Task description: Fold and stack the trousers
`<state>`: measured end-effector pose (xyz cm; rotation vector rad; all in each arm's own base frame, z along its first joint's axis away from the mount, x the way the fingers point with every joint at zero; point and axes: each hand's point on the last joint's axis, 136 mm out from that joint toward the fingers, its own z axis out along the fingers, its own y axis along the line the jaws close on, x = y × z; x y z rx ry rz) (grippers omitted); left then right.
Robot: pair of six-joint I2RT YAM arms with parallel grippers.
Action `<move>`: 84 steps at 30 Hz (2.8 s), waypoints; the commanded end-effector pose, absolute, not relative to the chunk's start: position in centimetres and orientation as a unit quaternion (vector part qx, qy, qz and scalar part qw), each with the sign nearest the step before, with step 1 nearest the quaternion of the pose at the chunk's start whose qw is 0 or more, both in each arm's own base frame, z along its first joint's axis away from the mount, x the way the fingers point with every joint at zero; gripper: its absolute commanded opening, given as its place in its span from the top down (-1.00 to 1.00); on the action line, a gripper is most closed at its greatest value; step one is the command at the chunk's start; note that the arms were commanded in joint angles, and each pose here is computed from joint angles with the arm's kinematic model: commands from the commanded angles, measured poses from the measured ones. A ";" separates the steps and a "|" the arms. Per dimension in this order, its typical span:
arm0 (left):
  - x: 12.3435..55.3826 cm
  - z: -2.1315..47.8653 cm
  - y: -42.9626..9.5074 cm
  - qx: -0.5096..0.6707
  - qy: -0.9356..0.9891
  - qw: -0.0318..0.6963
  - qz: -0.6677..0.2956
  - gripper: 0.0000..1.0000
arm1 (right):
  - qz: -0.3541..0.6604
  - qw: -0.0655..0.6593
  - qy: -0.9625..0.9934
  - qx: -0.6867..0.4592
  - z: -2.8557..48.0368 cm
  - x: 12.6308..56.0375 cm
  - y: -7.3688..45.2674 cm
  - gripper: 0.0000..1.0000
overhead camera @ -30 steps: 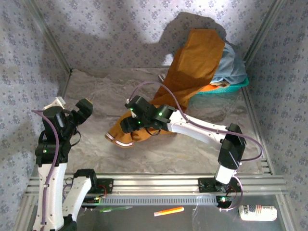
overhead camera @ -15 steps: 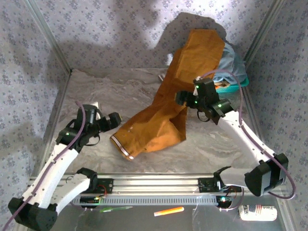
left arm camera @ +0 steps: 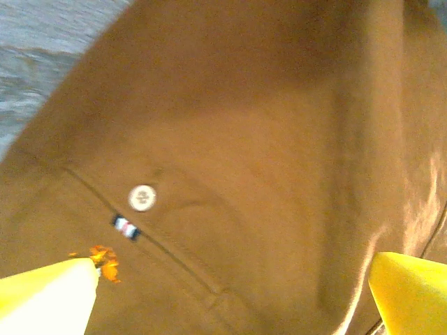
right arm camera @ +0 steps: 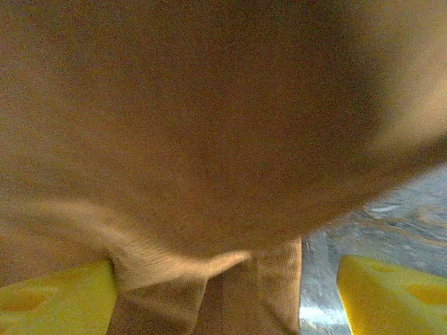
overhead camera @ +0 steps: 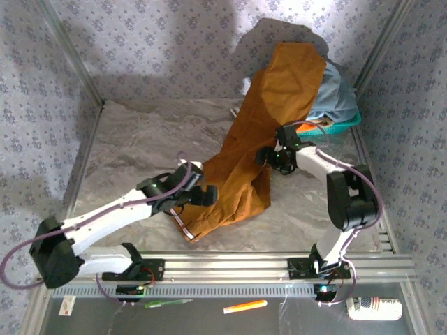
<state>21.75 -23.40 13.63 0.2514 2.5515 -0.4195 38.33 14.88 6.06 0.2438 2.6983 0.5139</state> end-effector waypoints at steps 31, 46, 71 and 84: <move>23.5 18.8 -6.1 -0.110 0.907 0.407 -0.008 1.00 | 0.137 0.421 0.891 -0.100 23.3 25.8 30.7 1.00; 26.2 20.1 -1.3 -0.244 0.877 0.412 -0.028 1.00 | 0.135 0.295 0.940 -0.102 18.2 33.8 35.9 -0.05; 45.4 17.4 0.4 -0.276 0.918 0.279 -0.053 0.24 | 0.154 0.161 0.975 -0.011 5.3 31.9 21.4 -0.64; 35.6 21.6 -1.7 -0.217 0.927 0.298 -0.070 -0.99 | 0.182 0.170 0.969 -0.002 6.2 34.0 21.5 -0.24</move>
